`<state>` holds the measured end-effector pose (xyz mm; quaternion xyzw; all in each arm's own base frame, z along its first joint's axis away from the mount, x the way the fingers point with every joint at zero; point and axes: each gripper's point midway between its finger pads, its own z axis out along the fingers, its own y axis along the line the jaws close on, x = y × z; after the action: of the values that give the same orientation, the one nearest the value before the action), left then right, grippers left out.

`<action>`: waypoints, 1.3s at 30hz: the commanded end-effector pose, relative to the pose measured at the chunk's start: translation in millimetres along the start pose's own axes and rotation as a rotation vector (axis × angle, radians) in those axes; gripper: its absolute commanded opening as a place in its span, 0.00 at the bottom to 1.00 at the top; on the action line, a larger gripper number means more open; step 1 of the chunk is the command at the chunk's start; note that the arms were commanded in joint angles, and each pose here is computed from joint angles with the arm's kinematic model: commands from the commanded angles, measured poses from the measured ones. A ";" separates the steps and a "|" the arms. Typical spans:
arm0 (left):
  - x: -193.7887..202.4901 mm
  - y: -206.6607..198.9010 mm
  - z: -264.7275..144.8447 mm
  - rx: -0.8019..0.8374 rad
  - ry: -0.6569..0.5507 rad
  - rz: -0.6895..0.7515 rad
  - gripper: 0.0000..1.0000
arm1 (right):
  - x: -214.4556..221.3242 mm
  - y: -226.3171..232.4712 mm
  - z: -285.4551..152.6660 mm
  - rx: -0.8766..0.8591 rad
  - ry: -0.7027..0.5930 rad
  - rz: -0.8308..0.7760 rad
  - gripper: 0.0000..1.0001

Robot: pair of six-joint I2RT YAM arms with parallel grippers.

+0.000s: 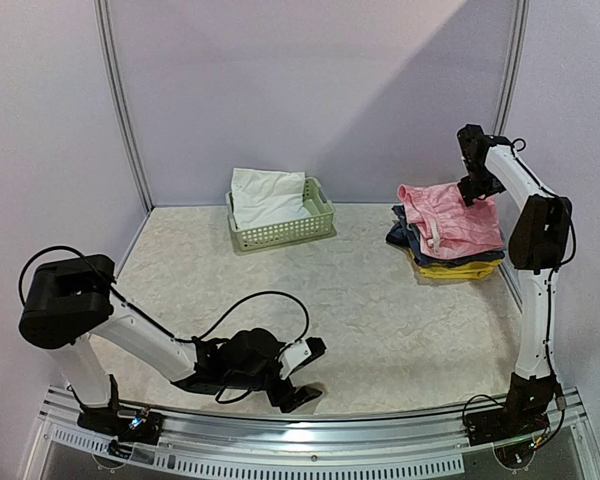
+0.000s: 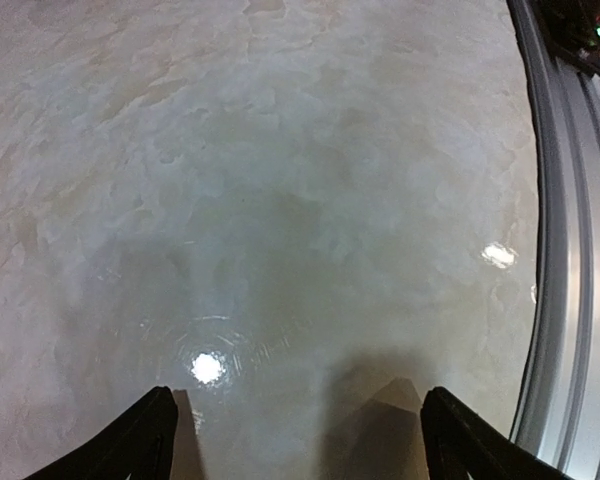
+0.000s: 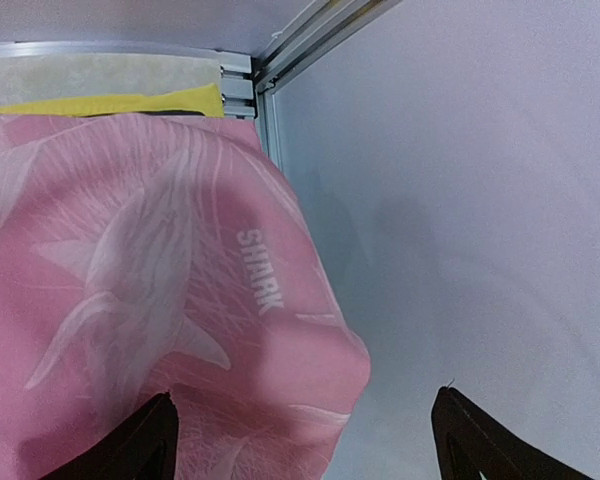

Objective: Fold and stack the mixed laundry pile
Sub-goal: Place the square-folded shorts at the corner of the board.

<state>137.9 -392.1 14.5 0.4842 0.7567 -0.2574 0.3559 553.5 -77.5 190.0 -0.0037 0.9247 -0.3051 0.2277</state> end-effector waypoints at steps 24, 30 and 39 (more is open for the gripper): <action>-45.8 53.8 -61.7 -0.266 -0.184 -0.060 0.89 | -39.6 56.7 -122.7 -0.546 -0.291 0.340 0.82; -42.5 56.4 -65.8 -0.271 -0.186 -0.073 0.89 | -43.0 68.4 -87.8 -0.533 -0.255 0.369 0.82; -28.8 63.0 -65.2 -0.305 -0.161 -0.111 0.89 | -37.0 73.1 -4.4 -0.523 -0.168 0.487 0.89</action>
<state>177.6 -343.7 78.0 0.3791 0.7710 -0.2079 0.4675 578.5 6.7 195.1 0.0995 0.9252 -0.0091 0.3661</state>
